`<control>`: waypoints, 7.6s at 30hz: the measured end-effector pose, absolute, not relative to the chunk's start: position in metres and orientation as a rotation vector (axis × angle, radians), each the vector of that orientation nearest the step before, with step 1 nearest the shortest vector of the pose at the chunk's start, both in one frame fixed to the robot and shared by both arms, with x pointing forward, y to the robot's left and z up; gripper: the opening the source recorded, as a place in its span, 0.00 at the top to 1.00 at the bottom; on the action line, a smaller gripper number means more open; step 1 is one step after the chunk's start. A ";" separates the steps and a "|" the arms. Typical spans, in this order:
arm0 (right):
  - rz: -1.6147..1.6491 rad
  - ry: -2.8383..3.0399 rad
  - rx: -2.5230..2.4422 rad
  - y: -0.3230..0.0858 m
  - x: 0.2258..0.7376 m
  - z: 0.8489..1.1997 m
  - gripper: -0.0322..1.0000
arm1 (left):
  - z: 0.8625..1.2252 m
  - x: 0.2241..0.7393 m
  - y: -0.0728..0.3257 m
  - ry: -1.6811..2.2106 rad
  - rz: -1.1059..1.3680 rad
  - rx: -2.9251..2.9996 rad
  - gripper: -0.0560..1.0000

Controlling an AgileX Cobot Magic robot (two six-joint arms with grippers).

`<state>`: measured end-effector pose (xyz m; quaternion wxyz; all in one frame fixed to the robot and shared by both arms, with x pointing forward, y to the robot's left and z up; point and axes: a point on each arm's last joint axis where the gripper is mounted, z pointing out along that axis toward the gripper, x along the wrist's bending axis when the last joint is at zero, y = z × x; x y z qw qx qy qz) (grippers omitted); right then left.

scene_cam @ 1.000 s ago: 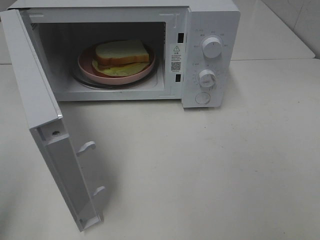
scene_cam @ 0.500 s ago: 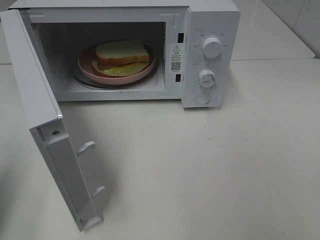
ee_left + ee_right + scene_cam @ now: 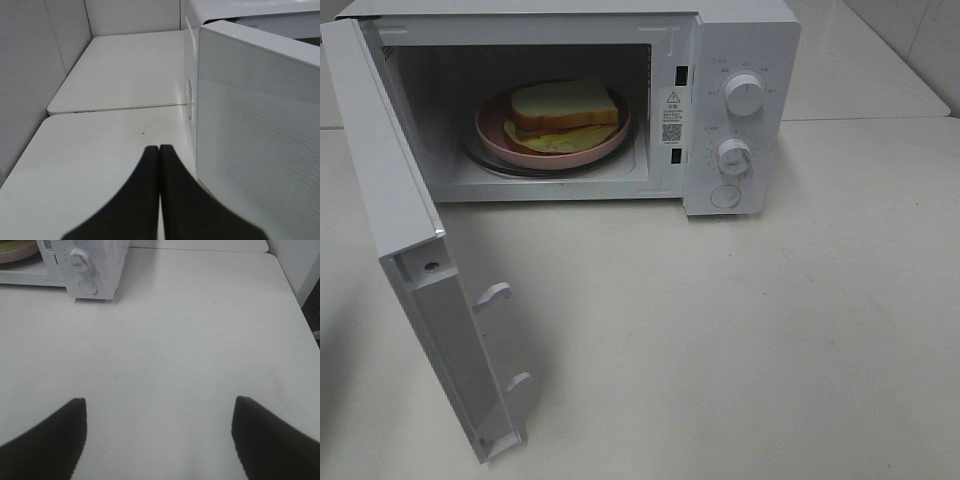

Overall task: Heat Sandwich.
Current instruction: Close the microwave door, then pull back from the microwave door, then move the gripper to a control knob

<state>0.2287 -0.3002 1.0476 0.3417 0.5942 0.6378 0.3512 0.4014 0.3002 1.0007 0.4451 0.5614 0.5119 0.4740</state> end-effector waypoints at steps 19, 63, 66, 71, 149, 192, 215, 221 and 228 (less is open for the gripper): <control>0.913 1.659 1.545 -0.300 0.229 1.048 0.23 | 0.975 0.446 0.270 1.041 0.906 1.500 0.95; 0.913 1.659 1.545 -0.300 0.229 1.048 0.23 | 0.955 0.522 0.104 1.064 0.865 1.498 0.95; 0.913 1.659 1.545 -0.300 0.229 1.048 0.23 | 0.958 0.529 0.092 1.064 0.881 1.481 0.95; 0.913 1.659 1.545 -0.300 0.229 1.048 0.23 | 0.957 0.541 0.079 1.078 0.893 1.463 0.95; 0.913 1.659 1.545 -0.300 0.229 1.048 0.23 | 0.983 0.515 -0.005 1.006 0.522 1.893 0.89; 0.913 1.659 1.545 -0.300 0.229 1.048 0.23 | 1.026 0.475 0.241 1.603 0.319 1.995 0.10; 0.913 1.659 1.545 -0.300 0.229 1.048 0.23 | 1.050 0.372 0.290 1.865 0.407 1.922 0.08; 0.913 1.659 1.545 -0.300 0.229 1.048 0.23 | 1.053 0.335 0.294 1.836 0.495 1.914 0.08; 0.913 1.659 1.545 -0.300 0.229 1.048 0.23 | 1.053 0.286 0.299 1.760 0.670 1.806 0.08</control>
